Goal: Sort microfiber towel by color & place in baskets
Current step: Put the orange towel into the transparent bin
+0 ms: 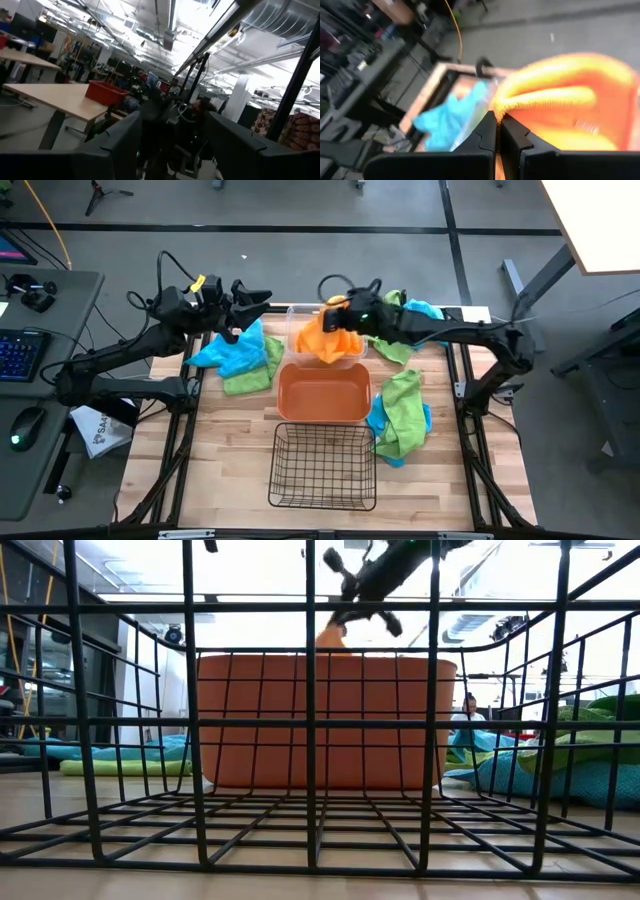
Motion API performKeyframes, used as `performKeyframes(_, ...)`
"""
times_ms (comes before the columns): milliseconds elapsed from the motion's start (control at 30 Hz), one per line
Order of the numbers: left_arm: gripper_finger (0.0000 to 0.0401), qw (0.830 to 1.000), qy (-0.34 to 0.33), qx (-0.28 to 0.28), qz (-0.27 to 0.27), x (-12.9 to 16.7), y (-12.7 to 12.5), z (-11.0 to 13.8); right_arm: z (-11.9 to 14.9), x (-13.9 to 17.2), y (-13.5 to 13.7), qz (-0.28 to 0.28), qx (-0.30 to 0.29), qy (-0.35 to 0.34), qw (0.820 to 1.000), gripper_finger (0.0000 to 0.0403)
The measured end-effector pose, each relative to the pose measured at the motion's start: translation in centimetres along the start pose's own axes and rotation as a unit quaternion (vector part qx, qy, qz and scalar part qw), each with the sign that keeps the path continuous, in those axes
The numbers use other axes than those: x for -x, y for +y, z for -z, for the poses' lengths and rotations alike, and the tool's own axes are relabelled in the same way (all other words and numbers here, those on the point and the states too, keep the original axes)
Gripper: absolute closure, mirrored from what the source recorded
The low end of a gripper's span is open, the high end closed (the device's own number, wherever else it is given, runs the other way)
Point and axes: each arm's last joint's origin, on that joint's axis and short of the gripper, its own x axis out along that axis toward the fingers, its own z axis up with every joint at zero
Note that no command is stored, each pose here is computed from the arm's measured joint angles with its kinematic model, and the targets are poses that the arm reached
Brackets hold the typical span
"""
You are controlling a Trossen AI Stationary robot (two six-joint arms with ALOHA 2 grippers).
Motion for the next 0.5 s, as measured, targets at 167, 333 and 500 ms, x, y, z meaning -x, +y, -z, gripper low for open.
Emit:
performKeyframes(167,0.0192,1.000,-0.002,-0.001,0.000,0.0,0.0,0.0,2.3,-3.7,-1.3,0.020,-0.065,0.055,0.996,0.0403)
performKeyframes(333,0.0192,1.000,-0.009,-0.003,0.004,0.0,-0.1,-0.2,4.5,-6.5,-2.8,0.040,-0.090,0.117,0.988,0.0403)
performKeyframes(500,0.0192,1.000,-0.008,-0.003,0.004,0.0,-0.1,-0.2,6.0,-8.6,-4.6,0.083,-0.112,0.149,0.979,0.0403)
